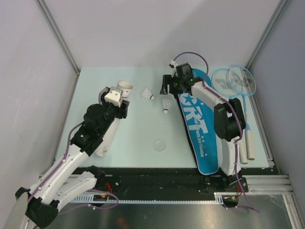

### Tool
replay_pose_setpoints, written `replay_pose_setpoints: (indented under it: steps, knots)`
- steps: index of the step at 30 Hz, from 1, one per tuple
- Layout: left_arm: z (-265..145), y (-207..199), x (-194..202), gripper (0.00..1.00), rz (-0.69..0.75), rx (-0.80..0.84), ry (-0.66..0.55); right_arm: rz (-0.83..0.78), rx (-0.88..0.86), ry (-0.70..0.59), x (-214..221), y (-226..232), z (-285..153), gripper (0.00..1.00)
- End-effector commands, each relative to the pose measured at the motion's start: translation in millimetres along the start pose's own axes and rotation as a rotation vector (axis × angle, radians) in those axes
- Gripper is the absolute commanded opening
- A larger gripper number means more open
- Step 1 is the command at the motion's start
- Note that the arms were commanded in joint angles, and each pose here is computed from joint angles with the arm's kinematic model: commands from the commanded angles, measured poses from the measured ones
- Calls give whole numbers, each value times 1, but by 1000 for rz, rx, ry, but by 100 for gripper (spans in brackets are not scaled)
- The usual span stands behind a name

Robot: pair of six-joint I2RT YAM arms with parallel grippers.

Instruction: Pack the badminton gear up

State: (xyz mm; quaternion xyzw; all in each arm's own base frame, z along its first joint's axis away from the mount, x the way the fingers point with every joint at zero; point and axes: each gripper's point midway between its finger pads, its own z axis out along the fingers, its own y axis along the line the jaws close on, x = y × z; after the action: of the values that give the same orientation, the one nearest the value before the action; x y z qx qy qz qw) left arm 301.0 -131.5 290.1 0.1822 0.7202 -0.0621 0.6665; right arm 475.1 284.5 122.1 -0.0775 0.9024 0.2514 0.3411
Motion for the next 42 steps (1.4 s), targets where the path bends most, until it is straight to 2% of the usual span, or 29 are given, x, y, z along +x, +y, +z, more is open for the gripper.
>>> replay_pose_setpoints:
  steps: [1, 2, 3, 4, 6, 11, 14, 20, 21, 23, 25, 26, 28, 29, 30, 31, 32, 33, 35, 39, 42]
  knots:
    - [0, 0, -21, 24, -14, 14, -78, -335, -299, 79, -10, 33, -10, 74]
    - [1, 0, -19, 24, -13, 12, -73, -333, -309, 139, 3, 25, 3, 73]
    - [2, 0, -18, 24, -13, 12, -70, -391, -341, 113, -15, 32, -2, 73]
    - [4, -1, -17, 24, -12, 15, -66, -373, -345, 183, -1, 26, -2, 71]
    - [3, -3, -18, 24, -15, 27, -69, -378, -355, 216, 5, 13, 8, 69]
    - [7, -6, -14, 24, -15, 39, -54, -411, -342, 257, 14, -2, 19, 66]
    - [7, -9, -12, 24, -20, 52, -53, -412, -368, 292, 25, -2, 24, 60]
    - [7, -10, -11, 24, -19, 59, -49, -370, -434, 316, 33, 7, 17, 30]
    - [8, -10, -12, 24, -21, 59, -50, -358, -436, 309, 30, 8, 15, 20]
    - [8, -11, -13, 24, -20, 63, -52, -283, -403, 267, 12, 11, 4, 0]
    - [7, -11, -17, 25, -24, 62, -73, -223, -386, 204, -3, 14, -1, 0]
    - [8, -11, -16, 25, -26, 61, -72, -191, -319, 129, -27, 18, -18, 0]
    - [10, -12, -18, 25, -25, 65, -71, 52, -188, 41, -36, 10, -23, 0]
    - [11, -12, -18, 25, -27, 68, -71, 123, -87, -86, -59, 7, -53, 0]
    - [10, -16, -19, 25, -29, 89, -76, 260, -116, -229, -83, 18, -66, 0]
    - [11, -18, -16, 26, -27, 99, -71, 341, -69, -200, -36, -1, -57, 0]
    - [12, -20, -13, 26, -25, 108, -63, 364, -50, -296, -42, 6, -70, 0]
    - [14, -21, -12, 27, -26, 111, -57, 356, -104, -411, -62, 27, -98, 0]
    - [23, -30, -3, 28, -30, 159, -19, 316, -96, -425, -53, 41, -107, 0]
    - [28, -60, 3, 26, -35, 319, 5, 167, -288, -452, -60, 96, -146, 0]
    - [26, -76, 8, 22, -35, 410, 33, 63, -346, -511, -64, 124, -189, 0]
